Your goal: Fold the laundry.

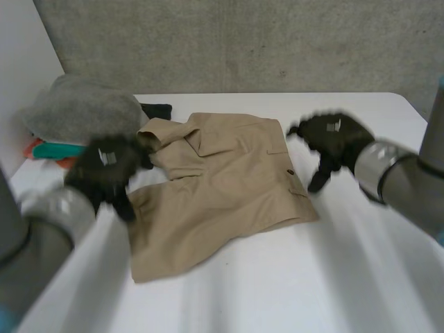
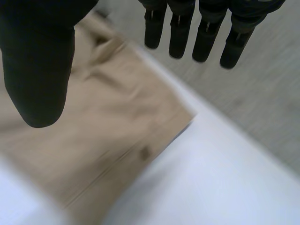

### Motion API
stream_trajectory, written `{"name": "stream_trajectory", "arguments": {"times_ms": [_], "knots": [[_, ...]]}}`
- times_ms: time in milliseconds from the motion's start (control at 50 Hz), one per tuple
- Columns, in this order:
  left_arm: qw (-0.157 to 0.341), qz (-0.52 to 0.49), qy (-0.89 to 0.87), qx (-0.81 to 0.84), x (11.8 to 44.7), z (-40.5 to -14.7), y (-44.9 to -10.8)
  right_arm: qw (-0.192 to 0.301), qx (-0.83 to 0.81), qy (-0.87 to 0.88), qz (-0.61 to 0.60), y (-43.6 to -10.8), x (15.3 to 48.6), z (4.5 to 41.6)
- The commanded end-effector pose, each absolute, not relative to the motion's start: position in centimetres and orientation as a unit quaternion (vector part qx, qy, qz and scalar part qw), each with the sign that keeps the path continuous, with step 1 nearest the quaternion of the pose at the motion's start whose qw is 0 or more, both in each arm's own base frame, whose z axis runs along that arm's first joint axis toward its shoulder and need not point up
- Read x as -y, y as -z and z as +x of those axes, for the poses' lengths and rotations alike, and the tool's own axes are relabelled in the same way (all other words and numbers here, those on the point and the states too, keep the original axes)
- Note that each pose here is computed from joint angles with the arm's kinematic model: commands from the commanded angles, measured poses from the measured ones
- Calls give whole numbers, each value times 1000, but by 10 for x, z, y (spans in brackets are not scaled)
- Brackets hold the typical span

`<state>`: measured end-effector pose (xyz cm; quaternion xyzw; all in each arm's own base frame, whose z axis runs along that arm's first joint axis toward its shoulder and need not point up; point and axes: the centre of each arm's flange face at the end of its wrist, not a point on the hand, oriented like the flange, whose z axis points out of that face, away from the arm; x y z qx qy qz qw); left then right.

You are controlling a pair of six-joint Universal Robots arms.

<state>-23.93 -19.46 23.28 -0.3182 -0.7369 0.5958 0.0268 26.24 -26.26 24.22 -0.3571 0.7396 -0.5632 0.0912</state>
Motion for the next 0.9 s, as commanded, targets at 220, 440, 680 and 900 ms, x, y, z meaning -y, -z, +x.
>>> {"name": "stream_trajectory", "arguments": {"times_ms": [220,440,680,900], "knots": [[-19,-325,-514,793,156,-220,-147,108,-735,559,-369,-141,252,261],[-26,-318,-524,790,182,-232,-132,89,-718,579,-377,-122,265,272],[-14,-295,-607,738,192,-241,-163,40,-706,608,-361,-143,269,270],[13,-327,-644,692,166,-224,-255,-27,-672,618,-408,-266,245,225]]}}
